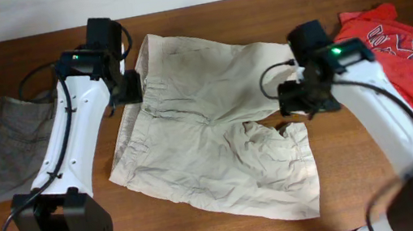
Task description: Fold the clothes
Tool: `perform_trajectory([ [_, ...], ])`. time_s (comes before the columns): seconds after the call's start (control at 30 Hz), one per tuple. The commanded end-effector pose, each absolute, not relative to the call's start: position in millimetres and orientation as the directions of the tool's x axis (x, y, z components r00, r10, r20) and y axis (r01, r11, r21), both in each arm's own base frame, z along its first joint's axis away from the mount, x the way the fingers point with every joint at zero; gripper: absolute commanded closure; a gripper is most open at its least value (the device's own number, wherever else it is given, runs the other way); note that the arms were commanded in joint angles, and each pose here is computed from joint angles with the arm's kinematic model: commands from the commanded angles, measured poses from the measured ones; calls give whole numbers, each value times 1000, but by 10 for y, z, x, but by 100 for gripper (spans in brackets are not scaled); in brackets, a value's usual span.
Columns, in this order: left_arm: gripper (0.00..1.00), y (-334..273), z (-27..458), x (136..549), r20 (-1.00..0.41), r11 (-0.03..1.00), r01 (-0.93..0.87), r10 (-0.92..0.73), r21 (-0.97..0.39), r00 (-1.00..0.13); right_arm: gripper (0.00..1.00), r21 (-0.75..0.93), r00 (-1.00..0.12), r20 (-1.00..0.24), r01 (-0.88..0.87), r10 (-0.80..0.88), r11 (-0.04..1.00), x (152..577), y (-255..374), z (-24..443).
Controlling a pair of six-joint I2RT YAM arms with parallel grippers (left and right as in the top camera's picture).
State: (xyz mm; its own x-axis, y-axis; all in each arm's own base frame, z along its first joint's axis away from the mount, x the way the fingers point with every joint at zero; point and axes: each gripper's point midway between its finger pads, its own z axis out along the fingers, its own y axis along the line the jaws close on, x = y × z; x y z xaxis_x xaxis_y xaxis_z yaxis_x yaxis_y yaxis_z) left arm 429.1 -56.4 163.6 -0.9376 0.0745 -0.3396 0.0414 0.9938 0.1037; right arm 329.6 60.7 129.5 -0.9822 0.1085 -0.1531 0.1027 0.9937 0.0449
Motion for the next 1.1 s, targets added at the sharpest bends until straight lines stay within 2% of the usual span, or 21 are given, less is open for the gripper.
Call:
perform_trajectory([
  [0.0, 38, -855, 1568, 4403, -361, 972, 237, 223, 6, -905, 20, 45, -985, -120, 116, 121, 992, 3437, 625, 1007],
  [0.07, 37, -971, 1518, 4457, -377, 946, 324, 294, -19, -878, 14, 50, -986, -119, 116, 121, 992, 3545, 654, 856],
  [0.17, 30, -1023, 1360, 4531, -370, 924, 382, 348, -20, -861, 10, 87, -987, -91, 127, 135, 988, 3643, 742, 624],
  [0.2, 29, -1031, 1269, 4566, -362, 919, 394, 361, -17, -859, 16, 87, -984, -81, 150, 157, 985, 3666, 745, 549],
  [0.27, 29, -1049, 1124, 4649, -359, 919, 395, 362, -19, -860, 52, 75, -981, -71, 175, 180, 982, 3699, 716, 439],
  [0.33, 29, -1067, 979, 4756, -367, 919, 394, 361, -16, -857, 69, 27, -978, -70, 193, 194, 981, 3714, 607, 354],
  [0.4, 29, -1106, 849, 4866, -384, 917, 398, 360, -21, -850, 78, -31, -976, -68, 210, 208, 977, 3689, 455, 338],
  [0.53, 27, -1174, 639, 5114, -438, 914, 406, 358, -18, -825, 78, -45, -975, -54, 217, 214, 975, 3645, 362, 365],
  [0.67, 24, -1221, 487, 5349, -497, 913, 407, 352, -3, -793, 64, -51, -983, -25, 182, 181, 982, 3577, 364, 364],
  [0.83, 26, -1294, 394, 5566, -564, 909, 416, 343, -1, -751, 61, -55, -985, -16, 171, 170, 984, 3554, 371, 363],
  [0.87, 30, -1306, 387, 5606, -578, 909, 418, 341, 1, -741, 60, -55, -985, -16, 171, 171, 984, 3552, 367, 364],
  [0.93, 47, -1319, 346, 5676, -597, 909, 417, 339, 7, -727, 60, -57, -985, -10, 172, 171, 984, 3538, 365, 364],
  [1.03, 97, -1327, 250, 5757, -615, 909, 416, 335, 13, -714, 60, -63, -985, -5, 171, 171, 983, 3524, 355, 364],
  [1.07, 100, -1317, 233, 5768, -616, 911, 413, 334, 16, -713, 60, -66, -985, -4, 171, 171, 983, 3519, 349, 365],
])
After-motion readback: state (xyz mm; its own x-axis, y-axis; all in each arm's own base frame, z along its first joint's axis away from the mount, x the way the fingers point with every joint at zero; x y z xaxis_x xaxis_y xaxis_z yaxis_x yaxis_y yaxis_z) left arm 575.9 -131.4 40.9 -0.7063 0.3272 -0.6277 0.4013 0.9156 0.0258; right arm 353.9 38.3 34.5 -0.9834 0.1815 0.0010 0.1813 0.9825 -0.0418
